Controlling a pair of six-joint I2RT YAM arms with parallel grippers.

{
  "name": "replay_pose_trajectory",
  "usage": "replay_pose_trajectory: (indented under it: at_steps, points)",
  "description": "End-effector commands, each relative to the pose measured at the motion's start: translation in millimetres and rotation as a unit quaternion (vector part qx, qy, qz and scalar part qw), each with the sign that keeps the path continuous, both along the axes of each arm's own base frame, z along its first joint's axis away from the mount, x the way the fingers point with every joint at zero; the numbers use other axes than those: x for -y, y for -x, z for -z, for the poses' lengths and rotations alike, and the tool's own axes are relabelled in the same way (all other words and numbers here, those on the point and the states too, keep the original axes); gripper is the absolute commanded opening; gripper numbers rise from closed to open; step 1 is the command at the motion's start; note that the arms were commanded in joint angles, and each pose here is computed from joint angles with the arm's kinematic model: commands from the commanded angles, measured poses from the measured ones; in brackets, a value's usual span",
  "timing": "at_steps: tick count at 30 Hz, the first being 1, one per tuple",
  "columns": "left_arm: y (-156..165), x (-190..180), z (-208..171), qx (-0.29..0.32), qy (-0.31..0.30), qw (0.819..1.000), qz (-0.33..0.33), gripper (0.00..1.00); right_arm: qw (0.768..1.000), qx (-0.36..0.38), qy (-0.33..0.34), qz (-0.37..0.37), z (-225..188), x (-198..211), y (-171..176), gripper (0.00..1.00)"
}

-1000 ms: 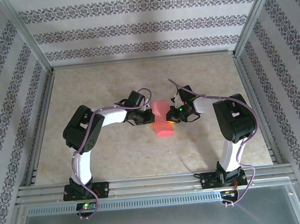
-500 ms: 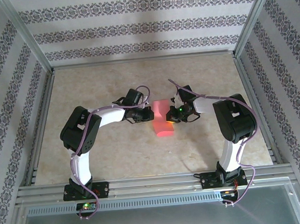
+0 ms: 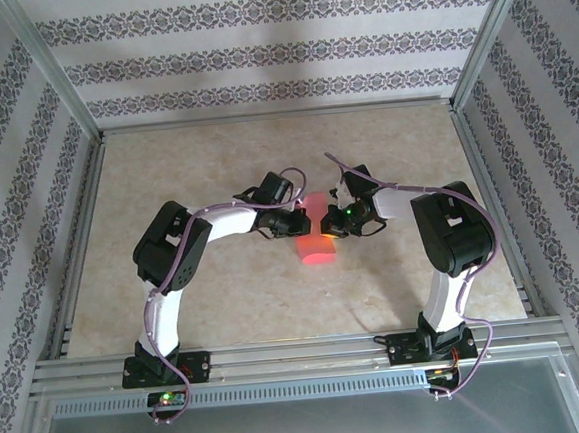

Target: Fold a paper plane with a square sheet of paper (fold left side to right side)

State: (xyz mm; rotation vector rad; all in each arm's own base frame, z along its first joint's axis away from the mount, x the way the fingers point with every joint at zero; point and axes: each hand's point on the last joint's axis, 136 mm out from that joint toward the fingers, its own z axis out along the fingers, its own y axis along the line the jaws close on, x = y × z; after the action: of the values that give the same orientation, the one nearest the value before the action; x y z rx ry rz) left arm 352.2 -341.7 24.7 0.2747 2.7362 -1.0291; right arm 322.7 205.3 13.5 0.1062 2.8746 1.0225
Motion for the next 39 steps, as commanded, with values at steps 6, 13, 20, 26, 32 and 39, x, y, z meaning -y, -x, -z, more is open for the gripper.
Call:
replay_pose_trajectory:
  at_steps: [6,13,20,26,32,39]
  points:
    - [8.1,-5.6,20.5,-0.016,-0.033,0.999,0.011,0.09,0.997,-0.041,0.072,0.009,28.7,21.4,17.8,0.0]
    - [10.8,-7.8,29.7,-0.025,-0.039,0.999,0.009,0.09,1.0,-0.007,0.028,0.011,-1.0,7.6,4.0,0.0]
    - [10.7,-9.2,32.8,-0.03,-0.045,0.999,0.006,0.08,0.998,0.038,-0.026,0.03,-32.8,0.0,-20.8,0.0]
    - [9.4,-8.0,31.5,-0.029,-0.043,0.999,0.007,0.08,0.998,0.039,-0.051,0.023,-33.0,-16.0,-38.1,0.0]
    - [9.6,-7.5,31.0,-0.028,-0.04,0.999,0.007,0.08,0.998,0.034,-0.049,0.024,-24.4,-26.0,-54.9,0.0]
    - [11.4,-8.1,32.2,-0.03,-0.041,0.999,0.009,0.08,0.999,0.017,-0.049,0.011,-8.1,-36.3,-60.2,0.0]
